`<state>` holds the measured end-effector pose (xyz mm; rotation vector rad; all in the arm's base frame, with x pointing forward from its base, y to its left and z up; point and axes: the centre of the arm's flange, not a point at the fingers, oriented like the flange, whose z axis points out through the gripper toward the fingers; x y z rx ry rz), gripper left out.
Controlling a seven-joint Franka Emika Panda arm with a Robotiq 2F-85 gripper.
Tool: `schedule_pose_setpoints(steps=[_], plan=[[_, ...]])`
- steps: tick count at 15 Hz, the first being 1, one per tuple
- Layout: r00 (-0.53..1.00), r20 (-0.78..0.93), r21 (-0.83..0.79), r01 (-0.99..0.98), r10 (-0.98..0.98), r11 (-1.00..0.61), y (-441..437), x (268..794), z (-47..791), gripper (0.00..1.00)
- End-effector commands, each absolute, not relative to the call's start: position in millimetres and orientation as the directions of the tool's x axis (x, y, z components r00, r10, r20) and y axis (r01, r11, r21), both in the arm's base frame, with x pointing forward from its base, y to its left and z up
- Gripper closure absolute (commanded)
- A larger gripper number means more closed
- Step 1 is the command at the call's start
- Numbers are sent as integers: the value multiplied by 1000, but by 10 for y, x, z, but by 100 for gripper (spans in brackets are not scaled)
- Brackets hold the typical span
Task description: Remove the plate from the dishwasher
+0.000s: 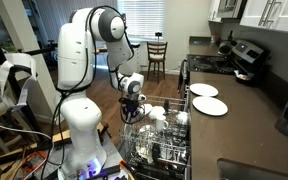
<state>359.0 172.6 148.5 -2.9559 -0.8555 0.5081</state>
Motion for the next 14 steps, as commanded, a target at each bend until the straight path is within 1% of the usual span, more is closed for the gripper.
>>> schedule_pose_setpoints(steps=[1, 3, 4, 6, 11, 14], plan=[[767, -309, -165, 539, 562, -826, 1700, 3604, 1555, 95], [743, -311, -213, 553, 593, -805, 1699, 3628, 1607, 98], [733, -310, -235, 558, 606, -796, 1687, 3649, 1645, 96], [713, -315, -282, 559, 626, -779, 1615, 3706, 1720, 95], [657, -329, -393, 558, 678, -731, 1489, 3827, 1896, 97], [640, -331, -426, 555, 694, -715, 1445, 3884, 1979, 96]])
